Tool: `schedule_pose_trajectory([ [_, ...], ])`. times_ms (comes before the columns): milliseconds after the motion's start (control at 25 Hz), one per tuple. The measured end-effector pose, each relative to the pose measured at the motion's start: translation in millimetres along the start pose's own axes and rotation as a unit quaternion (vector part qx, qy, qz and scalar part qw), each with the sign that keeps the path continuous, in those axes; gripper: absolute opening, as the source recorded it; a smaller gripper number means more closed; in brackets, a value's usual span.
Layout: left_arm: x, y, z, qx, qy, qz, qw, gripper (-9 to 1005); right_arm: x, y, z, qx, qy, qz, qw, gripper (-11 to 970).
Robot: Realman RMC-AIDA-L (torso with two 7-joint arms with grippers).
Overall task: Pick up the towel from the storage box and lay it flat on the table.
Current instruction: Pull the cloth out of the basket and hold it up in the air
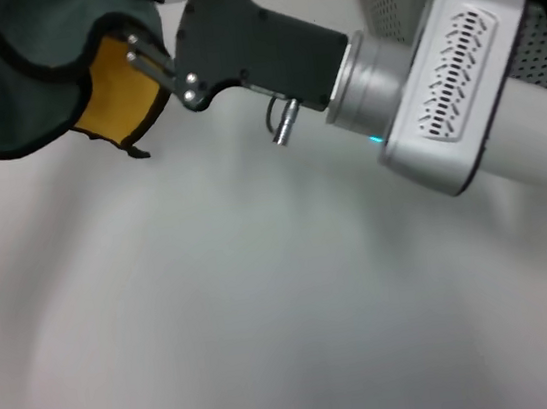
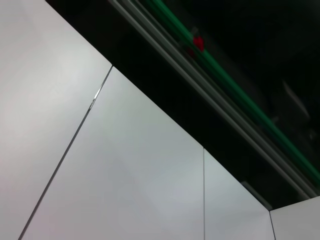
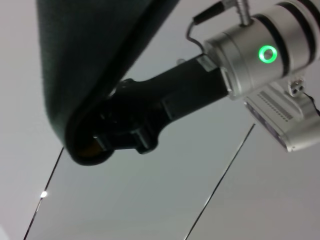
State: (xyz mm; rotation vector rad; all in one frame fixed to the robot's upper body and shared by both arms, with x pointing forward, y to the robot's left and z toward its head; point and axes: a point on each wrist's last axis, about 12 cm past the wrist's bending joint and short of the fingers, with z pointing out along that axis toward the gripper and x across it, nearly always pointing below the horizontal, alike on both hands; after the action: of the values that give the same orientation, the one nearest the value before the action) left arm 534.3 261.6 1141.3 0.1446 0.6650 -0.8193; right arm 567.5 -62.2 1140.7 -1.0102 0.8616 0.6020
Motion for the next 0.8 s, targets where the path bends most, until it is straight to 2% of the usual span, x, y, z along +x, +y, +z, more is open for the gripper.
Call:
schedule_pose_trajectory([
  [280,0,0.5,-3,-0.006,0.005,-0.001,1.0,7,1,0.9,7,0.002,0.019,0.011,1.0,250],
  [600,-1,0.6,-7,-0.01,0.008,0.0,1.0,6,3,-2.8,-3,0.021,0.016,0.009,1.0,43],
  [720,-1,0.9,-8,-0.013,0.009,0.0,1.0,6,0,-2.2,-10,0.031,-0.002,0.033,0.999,23],
  [800,-2,2.4,-10,-0.017,0.013,0.002,1.0,6,-2,-3.8,-15,0.037,-0.021,0.068,0.997,10],
])
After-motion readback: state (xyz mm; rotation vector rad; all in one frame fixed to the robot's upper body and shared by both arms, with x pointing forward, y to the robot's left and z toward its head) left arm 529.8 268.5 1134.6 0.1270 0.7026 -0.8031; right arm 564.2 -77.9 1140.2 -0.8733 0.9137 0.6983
